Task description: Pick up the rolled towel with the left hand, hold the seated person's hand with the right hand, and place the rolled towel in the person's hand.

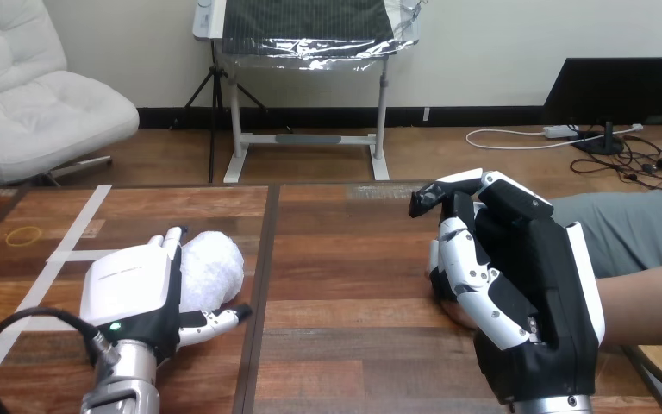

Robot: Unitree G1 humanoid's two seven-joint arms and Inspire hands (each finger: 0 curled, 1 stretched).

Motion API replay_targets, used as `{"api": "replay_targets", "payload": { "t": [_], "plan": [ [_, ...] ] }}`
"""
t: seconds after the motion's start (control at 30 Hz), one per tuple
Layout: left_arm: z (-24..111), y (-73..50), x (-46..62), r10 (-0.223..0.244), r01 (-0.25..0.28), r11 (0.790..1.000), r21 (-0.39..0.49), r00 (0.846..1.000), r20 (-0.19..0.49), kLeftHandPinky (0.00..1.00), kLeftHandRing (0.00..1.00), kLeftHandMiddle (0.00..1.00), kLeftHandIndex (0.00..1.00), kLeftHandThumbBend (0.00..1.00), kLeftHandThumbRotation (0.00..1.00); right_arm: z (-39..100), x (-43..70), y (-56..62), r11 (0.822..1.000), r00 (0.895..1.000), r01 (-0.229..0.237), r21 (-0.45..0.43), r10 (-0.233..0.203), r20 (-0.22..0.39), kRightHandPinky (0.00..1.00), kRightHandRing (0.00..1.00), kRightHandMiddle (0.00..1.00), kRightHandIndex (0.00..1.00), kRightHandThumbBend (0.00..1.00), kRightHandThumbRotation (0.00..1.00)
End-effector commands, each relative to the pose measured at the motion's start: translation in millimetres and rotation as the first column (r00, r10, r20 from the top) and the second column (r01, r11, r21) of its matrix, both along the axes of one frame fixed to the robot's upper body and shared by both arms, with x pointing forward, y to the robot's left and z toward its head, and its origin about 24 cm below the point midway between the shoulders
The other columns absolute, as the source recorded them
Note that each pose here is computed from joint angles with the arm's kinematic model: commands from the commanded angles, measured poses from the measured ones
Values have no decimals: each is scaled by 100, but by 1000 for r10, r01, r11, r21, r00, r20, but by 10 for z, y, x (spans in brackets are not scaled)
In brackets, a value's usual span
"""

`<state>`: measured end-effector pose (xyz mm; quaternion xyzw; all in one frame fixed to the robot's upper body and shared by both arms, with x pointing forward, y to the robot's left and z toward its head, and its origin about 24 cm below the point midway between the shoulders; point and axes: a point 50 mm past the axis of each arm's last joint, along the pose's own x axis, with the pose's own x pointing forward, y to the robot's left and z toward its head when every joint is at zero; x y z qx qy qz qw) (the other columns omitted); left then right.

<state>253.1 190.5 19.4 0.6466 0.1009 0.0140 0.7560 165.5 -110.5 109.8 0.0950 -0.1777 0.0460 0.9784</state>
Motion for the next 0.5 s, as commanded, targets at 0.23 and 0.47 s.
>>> {"api": "replay_targets", "payload": {
  "t": [0.23,0.47],
  "plan": [
    [172,-49,191,-24,22,998,57,999,34,88,89,92,94,91,74,139,35,11,998,997,23,53,-26,70,0,0,0,0,0,0],
    [168,-54,196,-20,18,997,77,1000,19,87,89,92,93,92,73,141,36,3,998,997,26,60,-30,70,0,0,0,0,0,0]
  ]
}}
